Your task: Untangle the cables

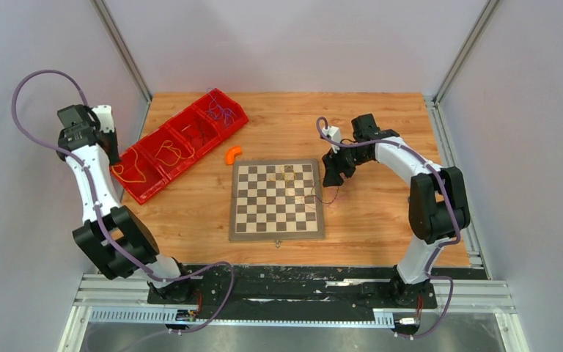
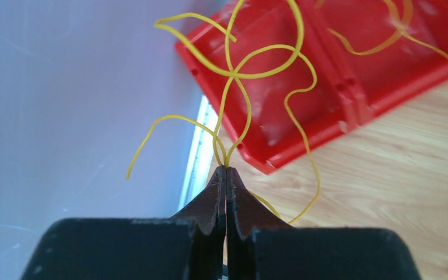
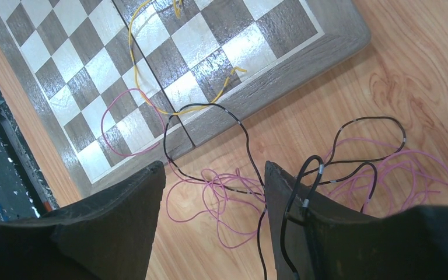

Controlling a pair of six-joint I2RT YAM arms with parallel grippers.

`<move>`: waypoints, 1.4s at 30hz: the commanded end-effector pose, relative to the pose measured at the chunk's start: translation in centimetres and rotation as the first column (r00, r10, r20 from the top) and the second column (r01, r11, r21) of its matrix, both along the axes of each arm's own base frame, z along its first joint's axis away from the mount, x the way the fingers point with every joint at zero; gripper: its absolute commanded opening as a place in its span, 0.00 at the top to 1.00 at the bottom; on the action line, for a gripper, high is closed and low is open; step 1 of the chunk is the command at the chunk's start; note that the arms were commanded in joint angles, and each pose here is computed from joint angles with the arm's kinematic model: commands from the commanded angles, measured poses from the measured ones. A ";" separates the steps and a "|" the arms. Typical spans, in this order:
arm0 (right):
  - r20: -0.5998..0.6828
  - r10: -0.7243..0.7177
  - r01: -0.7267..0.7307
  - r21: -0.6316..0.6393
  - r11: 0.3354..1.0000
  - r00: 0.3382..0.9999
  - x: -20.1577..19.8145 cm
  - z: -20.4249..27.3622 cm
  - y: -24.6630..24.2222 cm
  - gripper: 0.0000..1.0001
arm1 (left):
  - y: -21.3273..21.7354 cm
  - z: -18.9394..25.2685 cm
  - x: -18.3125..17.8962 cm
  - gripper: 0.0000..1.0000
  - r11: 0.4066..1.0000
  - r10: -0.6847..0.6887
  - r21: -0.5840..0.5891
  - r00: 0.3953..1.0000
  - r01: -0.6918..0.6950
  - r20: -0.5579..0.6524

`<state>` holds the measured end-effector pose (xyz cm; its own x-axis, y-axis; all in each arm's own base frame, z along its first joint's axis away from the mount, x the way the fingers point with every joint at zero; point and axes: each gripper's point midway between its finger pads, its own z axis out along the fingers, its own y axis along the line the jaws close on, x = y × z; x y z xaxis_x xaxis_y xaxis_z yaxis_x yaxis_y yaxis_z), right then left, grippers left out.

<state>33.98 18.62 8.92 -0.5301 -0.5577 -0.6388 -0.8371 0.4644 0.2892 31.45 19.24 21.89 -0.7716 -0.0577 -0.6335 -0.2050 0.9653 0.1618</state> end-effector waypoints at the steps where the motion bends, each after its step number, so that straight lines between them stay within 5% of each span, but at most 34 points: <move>1: 0.001 0.010 -0.010 0.042 0.999 1.000 -0.2 0.4 0.7 0.38 | 4.9 -0.4 1.7 1.00 0.960 0.201 0.198 0.980 -0.200 0.015; 5: -0.002 0.005 -0.005 0.038 0.999 1.000 -0.5 0.3 0.5 0.38 | 6.6 -2.9 2.8 1.00 0.887 0.336 0.356 0.940 -0.295 -0.057; 15: 0.044 -0.022 0.022 0.009 1.000 0.999 -0.3 1.2 -1.1 0.37 | 0.5 -7.8 6.3 1.00 0.946 0.260 0.226 0.960 -0.230 -0.109; 29: 0.025 -0.028 0.029 -0.013 1.000 0.999 0.3 1.8 -1.3 0.37 | -1.4 3.7 8.6 1.00 0.945 0.239 0.180 0.951 -0.274 0.196; 42: -0.027 -0.054 0.055 0.023 0.998 0.998 -1.0 0.7 -0.9 0.38 | -1.5 -0.2 11.9 1.00 0.936 0.247 0.230 0.963 -0.266 0.105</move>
